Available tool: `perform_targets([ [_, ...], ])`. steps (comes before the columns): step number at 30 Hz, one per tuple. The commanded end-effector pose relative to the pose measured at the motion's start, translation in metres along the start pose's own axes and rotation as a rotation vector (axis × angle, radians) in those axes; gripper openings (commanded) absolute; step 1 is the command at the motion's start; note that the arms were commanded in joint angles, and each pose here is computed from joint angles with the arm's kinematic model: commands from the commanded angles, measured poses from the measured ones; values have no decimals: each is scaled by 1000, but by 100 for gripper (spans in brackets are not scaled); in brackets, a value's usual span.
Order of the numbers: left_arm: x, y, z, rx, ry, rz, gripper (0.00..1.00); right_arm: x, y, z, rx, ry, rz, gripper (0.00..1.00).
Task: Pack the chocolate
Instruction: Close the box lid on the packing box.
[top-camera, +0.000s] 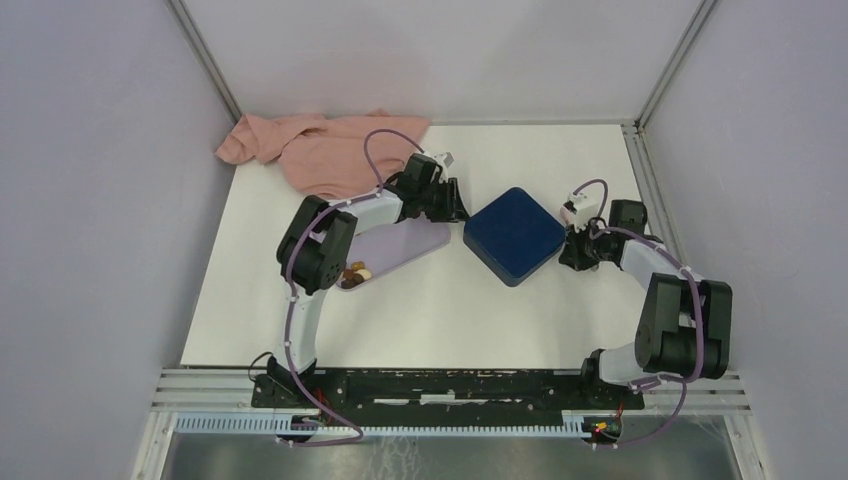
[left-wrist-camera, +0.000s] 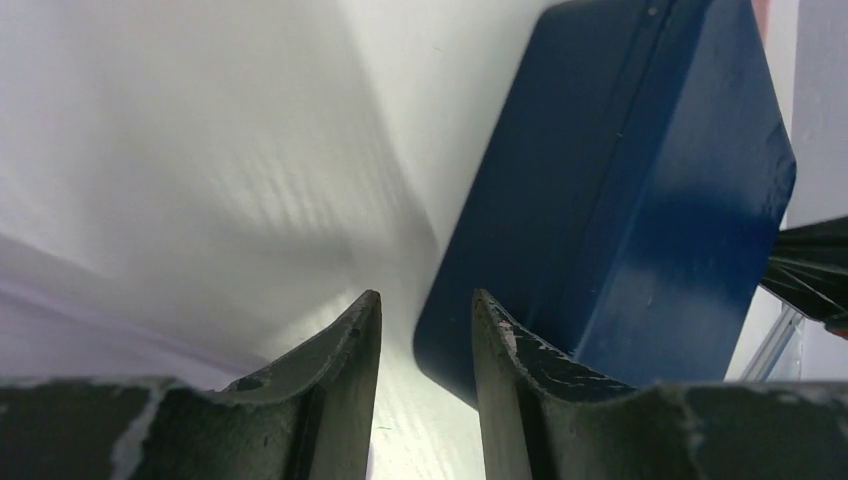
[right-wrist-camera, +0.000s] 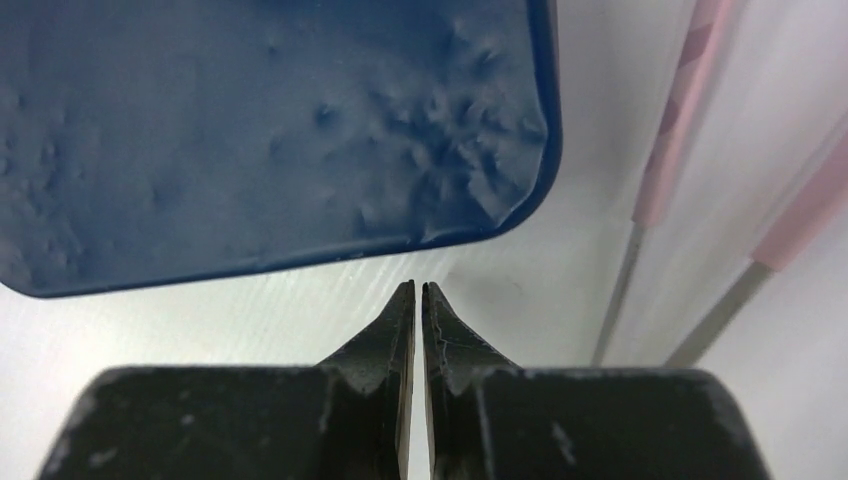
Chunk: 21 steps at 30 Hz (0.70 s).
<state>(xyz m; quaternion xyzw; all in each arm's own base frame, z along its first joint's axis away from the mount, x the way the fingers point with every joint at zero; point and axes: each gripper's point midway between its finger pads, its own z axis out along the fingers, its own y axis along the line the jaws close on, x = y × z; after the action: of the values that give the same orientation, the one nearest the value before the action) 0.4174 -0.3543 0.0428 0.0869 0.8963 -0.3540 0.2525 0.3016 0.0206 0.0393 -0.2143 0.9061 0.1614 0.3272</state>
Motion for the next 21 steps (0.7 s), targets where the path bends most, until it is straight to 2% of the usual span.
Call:
perform_targets([
  [1, 2, -25, -5, 72, -7, 25, 45, -22, 2, 10, -49, -65, 138, 11],
  [7, 17, -32, -14, 86, -12, 37, 45, -36, 6, 21, -133, -89, 195, 11],
  [13, 34, -46, -39, 100, -23, 45, 45, -58, 4, 27, -167, -98, 134, 11],
  [15, 40, -52, -43, 110, -23, 52, 45, -59, -3, 27, -131, -85, 112, 12],
  [21, 54, -48, -63, 64, -43, 43, 45, -56, -55, 0, 187, -19, -12, 14],
])
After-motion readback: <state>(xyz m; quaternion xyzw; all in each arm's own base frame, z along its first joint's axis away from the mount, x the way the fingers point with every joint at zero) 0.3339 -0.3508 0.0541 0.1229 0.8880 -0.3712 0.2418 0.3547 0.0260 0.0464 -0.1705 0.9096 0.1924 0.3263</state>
